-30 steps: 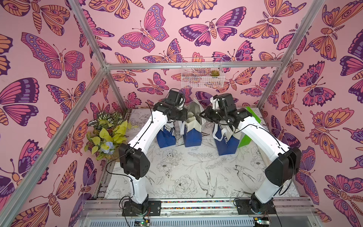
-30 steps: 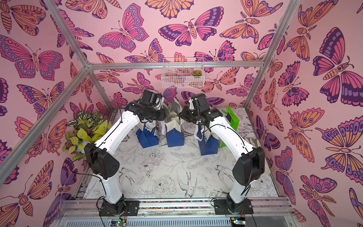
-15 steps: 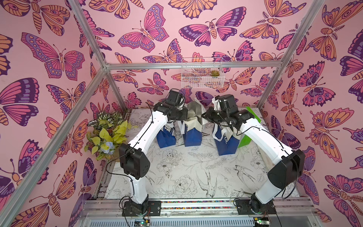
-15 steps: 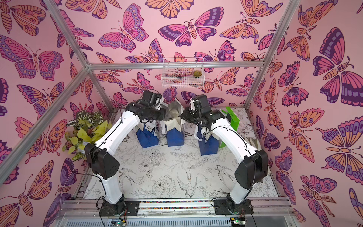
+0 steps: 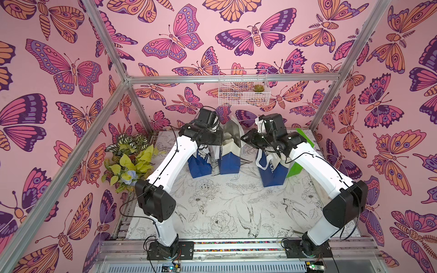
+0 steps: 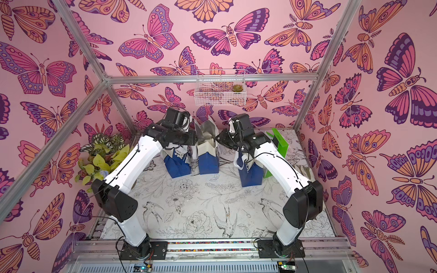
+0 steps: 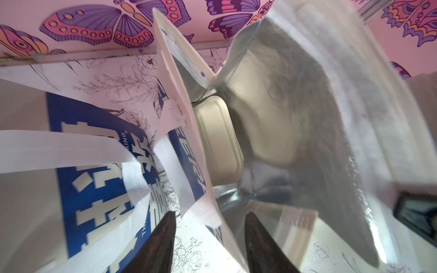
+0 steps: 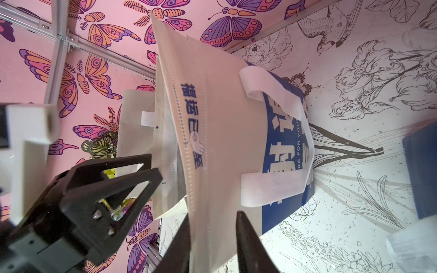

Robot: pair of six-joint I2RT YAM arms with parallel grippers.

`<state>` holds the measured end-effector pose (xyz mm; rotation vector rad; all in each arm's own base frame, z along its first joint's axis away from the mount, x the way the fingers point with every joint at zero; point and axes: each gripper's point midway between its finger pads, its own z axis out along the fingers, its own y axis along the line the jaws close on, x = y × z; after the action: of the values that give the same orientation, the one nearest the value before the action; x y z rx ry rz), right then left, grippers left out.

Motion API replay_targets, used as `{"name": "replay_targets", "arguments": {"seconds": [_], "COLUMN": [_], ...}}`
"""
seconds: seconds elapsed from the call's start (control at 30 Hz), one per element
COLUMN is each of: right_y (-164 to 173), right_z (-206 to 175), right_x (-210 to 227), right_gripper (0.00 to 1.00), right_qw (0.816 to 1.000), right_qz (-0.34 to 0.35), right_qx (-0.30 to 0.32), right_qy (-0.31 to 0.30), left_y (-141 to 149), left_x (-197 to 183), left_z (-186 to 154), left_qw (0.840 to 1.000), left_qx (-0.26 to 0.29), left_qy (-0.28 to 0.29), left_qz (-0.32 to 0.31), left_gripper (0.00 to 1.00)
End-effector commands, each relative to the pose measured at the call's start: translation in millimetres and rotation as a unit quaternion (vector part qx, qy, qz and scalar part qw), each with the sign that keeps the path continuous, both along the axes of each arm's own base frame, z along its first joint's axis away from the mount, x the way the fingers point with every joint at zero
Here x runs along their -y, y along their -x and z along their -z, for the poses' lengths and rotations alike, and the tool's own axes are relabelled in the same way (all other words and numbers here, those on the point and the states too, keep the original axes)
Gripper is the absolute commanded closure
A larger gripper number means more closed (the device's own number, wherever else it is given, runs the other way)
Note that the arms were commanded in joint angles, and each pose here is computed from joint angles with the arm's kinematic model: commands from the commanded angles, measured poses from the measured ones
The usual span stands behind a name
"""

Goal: Open the takeout bag
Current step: Move the takeout bag to the center of the board.

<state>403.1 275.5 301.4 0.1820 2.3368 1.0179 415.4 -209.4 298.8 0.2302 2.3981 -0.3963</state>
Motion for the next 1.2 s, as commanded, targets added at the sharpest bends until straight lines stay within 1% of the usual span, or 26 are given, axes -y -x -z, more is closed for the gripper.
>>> {"name": "replay_targets", "arguments": {"seconds": [0.0, 0.13, 0.17, 0.23, 0.43, 0.6, 0.73, 0.83, 0.87, 0.93, 1.0, 1.03, 1.1, 1.17], "right_y": [12.5, 24.3, 25.2, 35.1, 63.6, 99.7, 126.9, 139.9, 143.2, 147.8, 151.1, 152.0, 154.2, 155.8], "right_z": [-22.1, -33.8, -32.9, -45.9, -64.3, -73.4, -72.2, -68.3, -67.2, -65.4, -63.4, -62.3, -60.3, -59.1], "right_x": [2.2, 2.6, 2.4, 7.0, 11.5, 12.4, 8.9, 9.4, 9.5, 8.9, 7.1, 7.3, 7.1, 7.5], "right_gripper": [0.63, 0.56, 0.54, 0.51, 0.49, 0.49, 0.5, 0.52, 0.52, 0.53, 0.53, 0.53, 0.54, 0.54], "right_qw": [1.0, 0.999, 0.999, 0.998, 0.996, 0.992, 0.989, 0.987, 0.986, 0.985, 0.985, 0.985, 0.984, 0.984], "right_qz": [-0.01, -0.021, -0.022, -0.02, -0.019, -0.036, -0.056, -0.065, -0.067, -0.071, -0.076, -0.076, -0.078, -0.079], "right_qx": [0.023, 0.039, 0.039, 0.054, 0.085, 0.109, 0.123, 0.126, 0.126, 0.128, 0.128, 0.128, 0.128, 0.128], "right_qy": [-0.002, 0.004, 0.007, 0.009, 0.024, 0.044, 0.06, 0.079, 0.084, 0.087, 0.087, 0.089, 0.093, 0.098], "left_y": [29.2, 48.3, 51.2, 55.9, 54.1, 43.0, 34.2, 29.4, 27.4, 23.7, 22.5, 22.6, 24.9, 26.5], "left_x": [-25.6, -56.4, -63.5, -78.7, -109.9, -127.3, -133.8, -136.7, -137.7, -140.3, -141.9, -142.6, -143.4, -146.5], "left_z": [-28.8, -37.0, -36.0, -29.1, -5.7, 9.0, 16.6, 22.5, 25.8, 30.3, 33.6, 33.6, 34.6, 36.2], "left_qw": [1.0, 0.997, 0.996, 0.994, 0.989, 0.985, 0.982, 0.981, 0.981, 0.98, 0.978, 0.978, 0.977, 0.976], "left_qx": [0.015, 0.026, 0.026, 0.017, -0.017, -0.033, -0.041, -0.041, -0.042, -0.043, -0.047, -0.047, -0.048, -0.046], "left_qy": [-0.01, -0.039, -0.046, -0.053, -0.049, -0.044, -0.041, -0.046, -0.049, -0.054, -0.055, -0.055, -0.055, -0.06], "left_qz": [-0.021, -0.061, -0.07, -0.091, -0.135, -0.166, -0.179, -0.183, -0.185, -0.189, -0.193, -0.195, -0.198, -0.203], "left_gripper": [0.44, 0.36, 0.34, 0.32, 0.33, 0.35, 0.45, 0.49, 0.52, 0.6, 0.76, 0.8, 0.88, 0.93]}}
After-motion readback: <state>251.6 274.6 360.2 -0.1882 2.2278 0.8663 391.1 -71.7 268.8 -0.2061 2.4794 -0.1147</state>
